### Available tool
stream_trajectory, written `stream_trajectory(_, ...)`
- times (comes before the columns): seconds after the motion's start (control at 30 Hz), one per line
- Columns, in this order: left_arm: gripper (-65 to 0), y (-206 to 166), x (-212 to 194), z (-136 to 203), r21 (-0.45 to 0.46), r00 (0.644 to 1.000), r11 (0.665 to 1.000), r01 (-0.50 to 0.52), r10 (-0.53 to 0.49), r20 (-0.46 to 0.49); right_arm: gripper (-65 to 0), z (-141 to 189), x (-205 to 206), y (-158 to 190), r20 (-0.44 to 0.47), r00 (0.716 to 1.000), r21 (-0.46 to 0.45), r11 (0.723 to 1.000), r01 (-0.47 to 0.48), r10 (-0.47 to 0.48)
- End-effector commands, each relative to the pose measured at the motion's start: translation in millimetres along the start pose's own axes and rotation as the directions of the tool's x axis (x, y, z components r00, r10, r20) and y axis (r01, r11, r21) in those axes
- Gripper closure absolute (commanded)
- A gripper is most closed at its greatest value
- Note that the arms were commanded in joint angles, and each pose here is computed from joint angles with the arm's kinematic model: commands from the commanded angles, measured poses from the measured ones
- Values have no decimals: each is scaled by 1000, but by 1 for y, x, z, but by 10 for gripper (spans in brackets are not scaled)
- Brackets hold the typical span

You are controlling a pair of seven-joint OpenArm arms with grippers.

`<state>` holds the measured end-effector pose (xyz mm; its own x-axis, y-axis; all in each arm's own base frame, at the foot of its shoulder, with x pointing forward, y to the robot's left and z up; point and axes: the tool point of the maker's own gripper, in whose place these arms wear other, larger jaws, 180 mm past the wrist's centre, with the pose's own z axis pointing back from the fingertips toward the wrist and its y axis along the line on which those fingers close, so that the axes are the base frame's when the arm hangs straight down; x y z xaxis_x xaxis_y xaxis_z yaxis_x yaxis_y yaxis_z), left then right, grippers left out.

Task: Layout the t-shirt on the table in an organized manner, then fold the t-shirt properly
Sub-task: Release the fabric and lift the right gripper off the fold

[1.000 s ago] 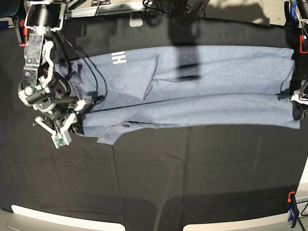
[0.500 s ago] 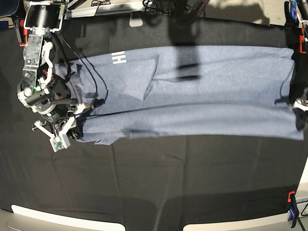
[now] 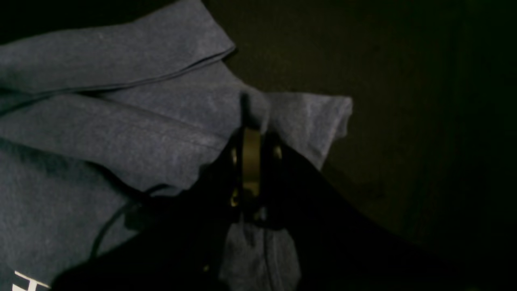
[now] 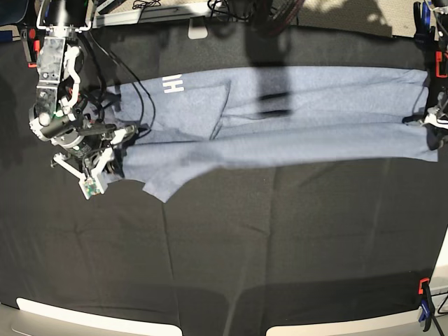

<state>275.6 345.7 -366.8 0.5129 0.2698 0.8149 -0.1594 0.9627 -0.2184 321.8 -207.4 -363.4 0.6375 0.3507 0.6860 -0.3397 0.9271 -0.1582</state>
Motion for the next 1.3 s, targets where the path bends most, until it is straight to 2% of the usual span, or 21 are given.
stream_trajectory(0.0,0,2,16,2,2,999,999,33,-33,25,-49,5,16,-9,45,999,-24,1000,-14,15)
stream_trajectory(0.1,-18,8,3,2,33,996,996,81,-79,-47,-190,4,16,-8,54,999,-15,1000,-5,5)
stream_trajectory(0.17,-185,13,0,3,54,991,992,115,-111,-69,-262,5,21,-5,78,997,6,1000,12,-13)
stream_trajectory(0.2,-251,15,0,3,61,990,990,126,-121,-74,-277,5,24,-3,92,995,19,1000,23,-25)
stream_trajectory(0.27,-299,16,2,3,62,989,989,131,-126,-73,-279,6,34,0,126,991,47,998,46,-51)
stream_trajectory(0.43,-299,16,13,4,65,990,988,142,-141,-27,-279,10,73,4,216,968,134,986,97,-125)
stream_trajectory(0.57,-299,14,23,4,62,990,988,138,-140,25,-278,15,107,12,251,951,226,966,123,-179)
stream_trajectory(0.73,-299,14,27,4,61,989,989,137,-140,44,-278,15,136,22,302,933,257,959,120,-197)
stream_trajectory(0.8,-299,13,29,4,61,988,989,137,-140,57,-278,12,140,30,301,937,254,962,102,-179)
stream_trajectory(0.97,-299,13,29,4,61,988,989,137,-140,56,-278,-12,128,48,217,975,198,980,13,-57)
stream_trajectory(1.07,-298,13,29,4,61,988,989,137,-140,56,-278,-34,118,52,134,991,174,985,4,-28)
stream_trajectory(1.27,-299,13,29,4,61,988,989,137,-141,56,-278,-63,115,47,-4,1000,161,987,27,-27)
